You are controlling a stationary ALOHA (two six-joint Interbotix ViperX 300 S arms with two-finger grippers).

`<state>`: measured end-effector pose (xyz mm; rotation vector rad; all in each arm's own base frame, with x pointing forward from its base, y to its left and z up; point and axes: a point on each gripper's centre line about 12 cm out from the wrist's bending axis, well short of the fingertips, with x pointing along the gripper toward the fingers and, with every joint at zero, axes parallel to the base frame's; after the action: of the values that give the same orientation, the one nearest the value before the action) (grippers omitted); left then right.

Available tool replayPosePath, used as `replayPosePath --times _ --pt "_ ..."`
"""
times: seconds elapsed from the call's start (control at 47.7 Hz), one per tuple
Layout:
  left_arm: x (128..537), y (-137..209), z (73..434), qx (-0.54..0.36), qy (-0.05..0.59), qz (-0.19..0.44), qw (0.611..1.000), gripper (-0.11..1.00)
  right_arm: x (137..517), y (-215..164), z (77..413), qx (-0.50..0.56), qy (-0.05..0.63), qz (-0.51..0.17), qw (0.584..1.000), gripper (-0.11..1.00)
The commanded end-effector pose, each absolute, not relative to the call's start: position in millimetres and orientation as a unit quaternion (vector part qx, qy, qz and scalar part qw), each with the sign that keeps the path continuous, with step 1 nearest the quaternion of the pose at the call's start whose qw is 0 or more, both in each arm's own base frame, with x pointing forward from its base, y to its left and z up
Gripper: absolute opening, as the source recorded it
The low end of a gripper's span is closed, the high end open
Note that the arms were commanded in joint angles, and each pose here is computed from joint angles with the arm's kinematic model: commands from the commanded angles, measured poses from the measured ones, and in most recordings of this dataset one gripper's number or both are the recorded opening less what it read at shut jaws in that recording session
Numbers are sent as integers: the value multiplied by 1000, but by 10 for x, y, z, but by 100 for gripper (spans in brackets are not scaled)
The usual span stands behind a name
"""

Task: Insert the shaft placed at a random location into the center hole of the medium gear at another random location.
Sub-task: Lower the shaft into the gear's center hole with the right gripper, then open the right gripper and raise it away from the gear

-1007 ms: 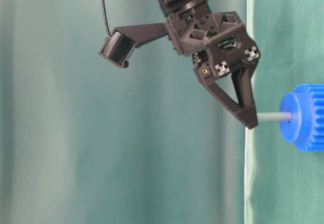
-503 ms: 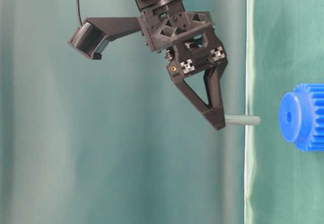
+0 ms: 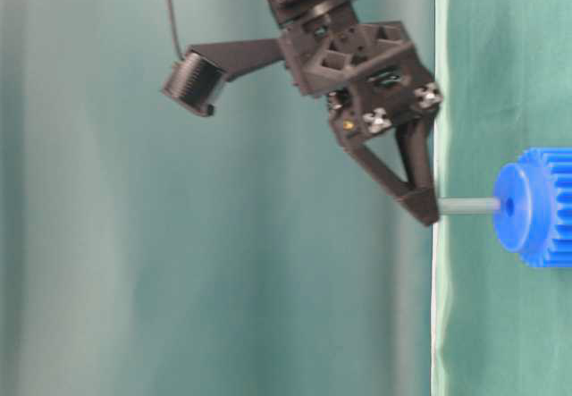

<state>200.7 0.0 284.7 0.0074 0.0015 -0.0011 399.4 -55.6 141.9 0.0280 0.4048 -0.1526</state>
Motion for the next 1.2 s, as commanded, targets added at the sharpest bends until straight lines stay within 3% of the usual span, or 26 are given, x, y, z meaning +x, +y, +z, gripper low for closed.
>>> replayPosePath --times 0.0,0.755,1.174 --pt "2028 -1 2923 5 -11 -1 1000 0 4067 -563 1518 11 177 -77 981 13" --pt "2031 -1 2914 6 -8 -1 1000 0 4087 -580 1169 23 206 -85 975 13" --pt "2031 -1 2913 8 -7 -1 1000 0 4081 -579 1151 23 209 -85 974 13"
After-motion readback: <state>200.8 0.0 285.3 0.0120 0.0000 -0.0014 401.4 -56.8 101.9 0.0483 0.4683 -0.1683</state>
